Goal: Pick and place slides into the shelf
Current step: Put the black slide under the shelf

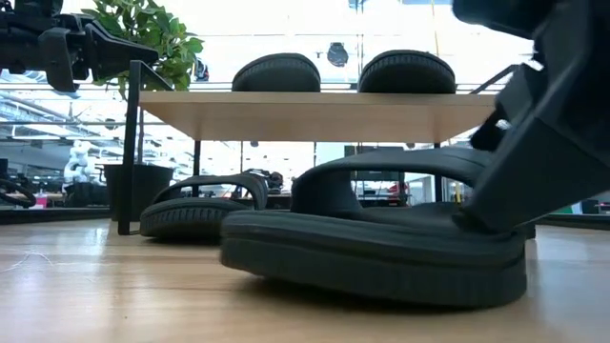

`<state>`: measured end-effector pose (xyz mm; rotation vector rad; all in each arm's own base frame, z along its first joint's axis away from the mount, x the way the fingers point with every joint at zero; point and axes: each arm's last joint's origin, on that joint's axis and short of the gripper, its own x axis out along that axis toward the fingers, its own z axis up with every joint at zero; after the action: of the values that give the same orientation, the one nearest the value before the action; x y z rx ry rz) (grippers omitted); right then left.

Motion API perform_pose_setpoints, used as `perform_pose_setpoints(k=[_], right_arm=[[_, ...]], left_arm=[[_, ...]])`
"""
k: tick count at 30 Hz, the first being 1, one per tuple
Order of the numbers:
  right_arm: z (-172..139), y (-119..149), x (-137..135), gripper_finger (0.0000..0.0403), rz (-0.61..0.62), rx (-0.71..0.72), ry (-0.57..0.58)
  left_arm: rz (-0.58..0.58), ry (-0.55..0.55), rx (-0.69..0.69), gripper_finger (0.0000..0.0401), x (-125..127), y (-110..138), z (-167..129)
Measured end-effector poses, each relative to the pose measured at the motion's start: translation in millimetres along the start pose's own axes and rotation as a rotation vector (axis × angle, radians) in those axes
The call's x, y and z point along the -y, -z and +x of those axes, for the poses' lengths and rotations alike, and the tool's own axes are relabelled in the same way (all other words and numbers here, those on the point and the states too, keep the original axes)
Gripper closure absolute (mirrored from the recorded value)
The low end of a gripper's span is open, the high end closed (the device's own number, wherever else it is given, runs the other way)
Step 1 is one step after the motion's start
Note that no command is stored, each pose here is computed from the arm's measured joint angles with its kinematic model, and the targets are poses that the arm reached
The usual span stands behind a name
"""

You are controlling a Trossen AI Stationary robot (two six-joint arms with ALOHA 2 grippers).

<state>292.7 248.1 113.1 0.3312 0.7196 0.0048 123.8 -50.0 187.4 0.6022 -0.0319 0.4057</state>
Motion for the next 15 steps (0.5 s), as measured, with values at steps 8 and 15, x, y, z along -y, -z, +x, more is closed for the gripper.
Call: perform_pose_setpoints(k=[8,15], right_arm=[[-24.9,15.4,-8.0,0.0403,0.008,0.020,0.122],[-32.0,11.5,-9.3,0.0403,-0.014,0.053,0.140]], left_arm=[[0.000,0.001,0.000,0.0377,0.0,0.0,0.0],[0.000,0.002,0.001,0.0377,0.1,0.0,0.0]])
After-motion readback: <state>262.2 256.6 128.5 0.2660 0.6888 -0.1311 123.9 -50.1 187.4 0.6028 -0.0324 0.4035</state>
